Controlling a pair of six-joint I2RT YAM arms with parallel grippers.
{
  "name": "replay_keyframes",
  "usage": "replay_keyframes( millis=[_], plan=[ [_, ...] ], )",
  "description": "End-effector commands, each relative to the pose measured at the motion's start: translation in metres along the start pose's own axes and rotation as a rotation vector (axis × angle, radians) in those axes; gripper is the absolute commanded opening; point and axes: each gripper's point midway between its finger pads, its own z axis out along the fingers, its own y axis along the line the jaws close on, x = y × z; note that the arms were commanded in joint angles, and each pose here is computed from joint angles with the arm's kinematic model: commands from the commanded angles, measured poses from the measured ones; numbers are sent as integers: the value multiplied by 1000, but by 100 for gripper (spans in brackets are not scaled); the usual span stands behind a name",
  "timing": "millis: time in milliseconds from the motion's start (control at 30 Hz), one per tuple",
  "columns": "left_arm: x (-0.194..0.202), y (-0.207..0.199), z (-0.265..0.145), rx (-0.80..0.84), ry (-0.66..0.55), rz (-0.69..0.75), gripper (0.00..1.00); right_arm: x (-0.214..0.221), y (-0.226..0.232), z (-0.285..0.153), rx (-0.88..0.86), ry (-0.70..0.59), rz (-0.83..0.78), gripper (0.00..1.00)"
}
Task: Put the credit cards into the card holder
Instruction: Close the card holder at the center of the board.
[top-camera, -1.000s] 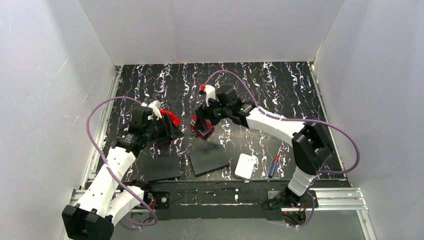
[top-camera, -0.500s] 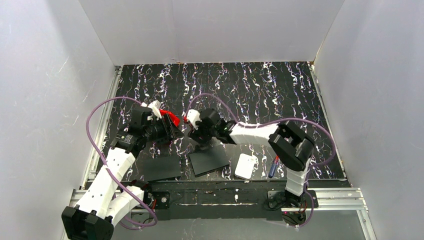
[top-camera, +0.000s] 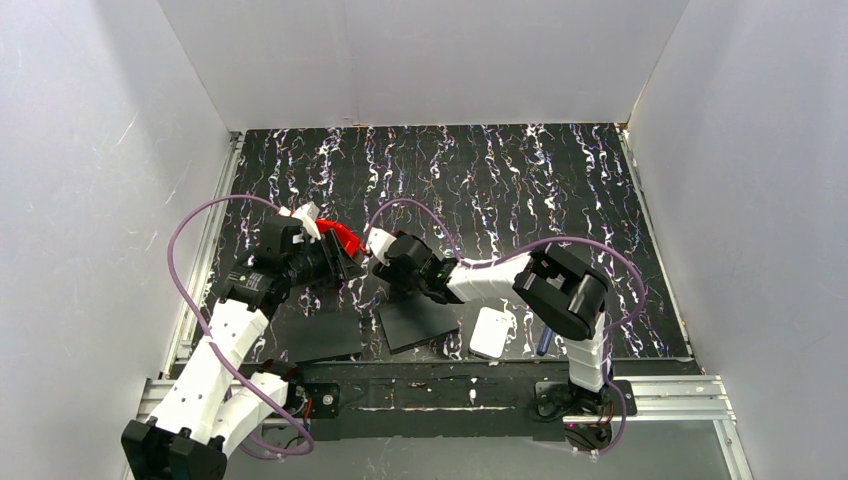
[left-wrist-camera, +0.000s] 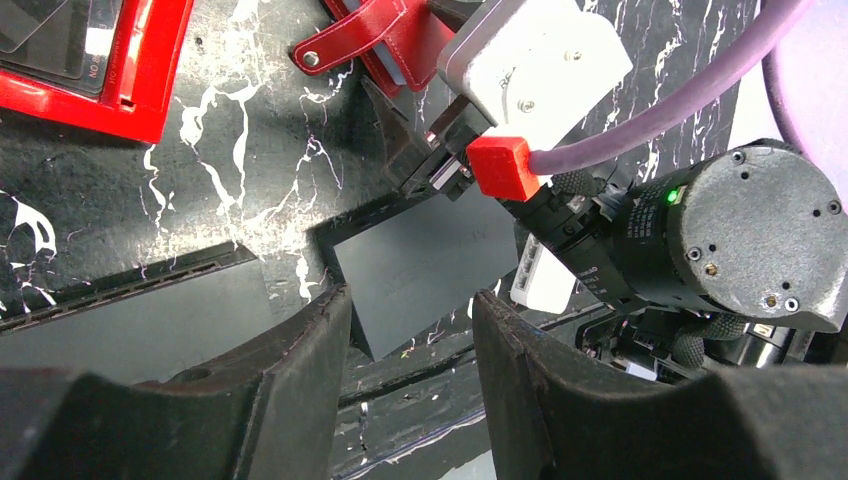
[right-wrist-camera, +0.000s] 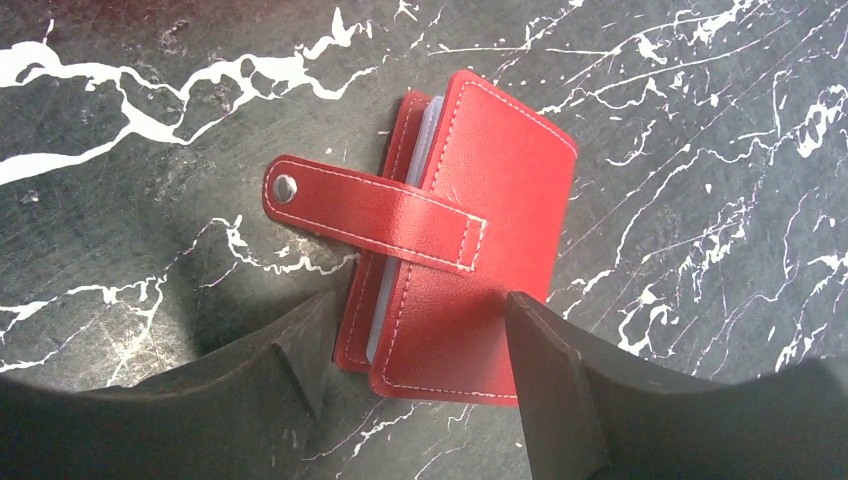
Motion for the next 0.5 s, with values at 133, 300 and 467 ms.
replay_keyframes(
  millis=[133, 300, 467],
  plan=[
    [-7, -3, -6, 2, -23, 17, 47, -12, 25, -20, -217, 40, 153, 77],
    [-5, -2, -3, 5, -14, 20, 48, -37, 27, -47, -351, 10, 365, 86],
    [-2, -22, 17, 111, 99, 10, 47, -43, -8, -73, -354, 15, 545, 88]
  ],
)
